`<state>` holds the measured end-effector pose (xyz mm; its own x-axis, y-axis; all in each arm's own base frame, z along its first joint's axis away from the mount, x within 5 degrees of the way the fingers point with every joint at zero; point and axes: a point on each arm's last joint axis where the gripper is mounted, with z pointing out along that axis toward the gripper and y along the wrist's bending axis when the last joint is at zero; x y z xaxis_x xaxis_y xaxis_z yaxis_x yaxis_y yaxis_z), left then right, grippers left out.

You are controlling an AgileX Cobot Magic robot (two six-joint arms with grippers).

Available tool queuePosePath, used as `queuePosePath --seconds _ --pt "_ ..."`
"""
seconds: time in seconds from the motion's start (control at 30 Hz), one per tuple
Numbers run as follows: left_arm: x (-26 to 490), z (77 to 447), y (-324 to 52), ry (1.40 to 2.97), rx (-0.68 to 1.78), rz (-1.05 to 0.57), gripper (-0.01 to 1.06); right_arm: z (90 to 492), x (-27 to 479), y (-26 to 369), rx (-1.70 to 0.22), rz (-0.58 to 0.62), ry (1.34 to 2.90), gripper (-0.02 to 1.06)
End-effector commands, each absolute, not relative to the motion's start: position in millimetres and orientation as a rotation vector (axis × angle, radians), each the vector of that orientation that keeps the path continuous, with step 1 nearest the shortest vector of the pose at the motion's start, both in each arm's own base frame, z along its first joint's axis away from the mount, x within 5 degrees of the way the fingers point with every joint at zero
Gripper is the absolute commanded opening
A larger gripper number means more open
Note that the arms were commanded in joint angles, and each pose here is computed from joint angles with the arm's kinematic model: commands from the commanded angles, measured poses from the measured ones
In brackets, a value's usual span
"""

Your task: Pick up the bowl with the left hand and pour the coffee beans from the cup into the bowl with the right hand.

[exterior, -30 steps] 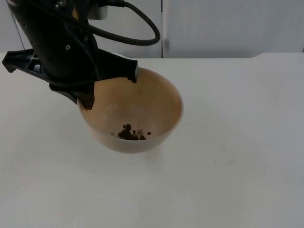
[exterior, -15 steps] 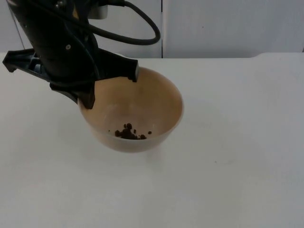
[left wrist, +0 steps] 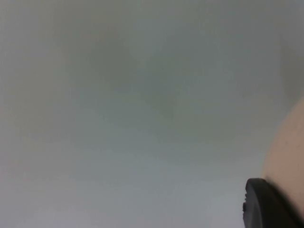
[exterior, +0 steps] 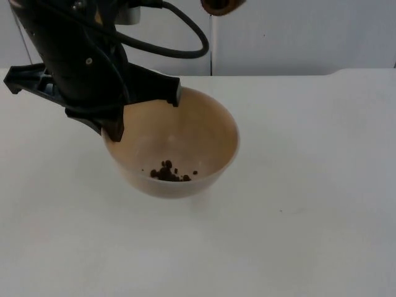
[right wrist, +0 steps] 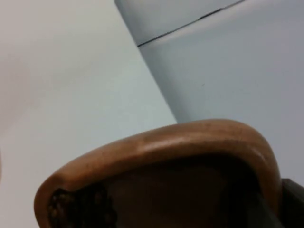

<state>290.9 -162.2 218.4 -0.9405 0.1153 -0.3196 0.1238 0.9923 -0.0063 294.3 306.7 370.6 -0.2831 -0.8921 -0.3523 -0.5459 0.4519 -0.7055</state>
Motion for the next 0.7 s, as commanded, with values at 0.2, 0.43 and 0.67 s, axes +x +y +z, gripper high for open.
queuePosePath --seconds 0.2,0.43,0.67 --pt "291 222 -164 2.794 0.152 -0.067 0.0 361 316 282 -1.182 -0.342 2.173 0.0" --pt "292 223 -165 2.784 0.139 -0.08 0.0 354 330 266 -1.148 -0.069 2.305 0.0" --pt "293 223 -165 2.778 0.144 -0.077 0.0 352 348 240 -1.013 0.093 2.41 0.0"
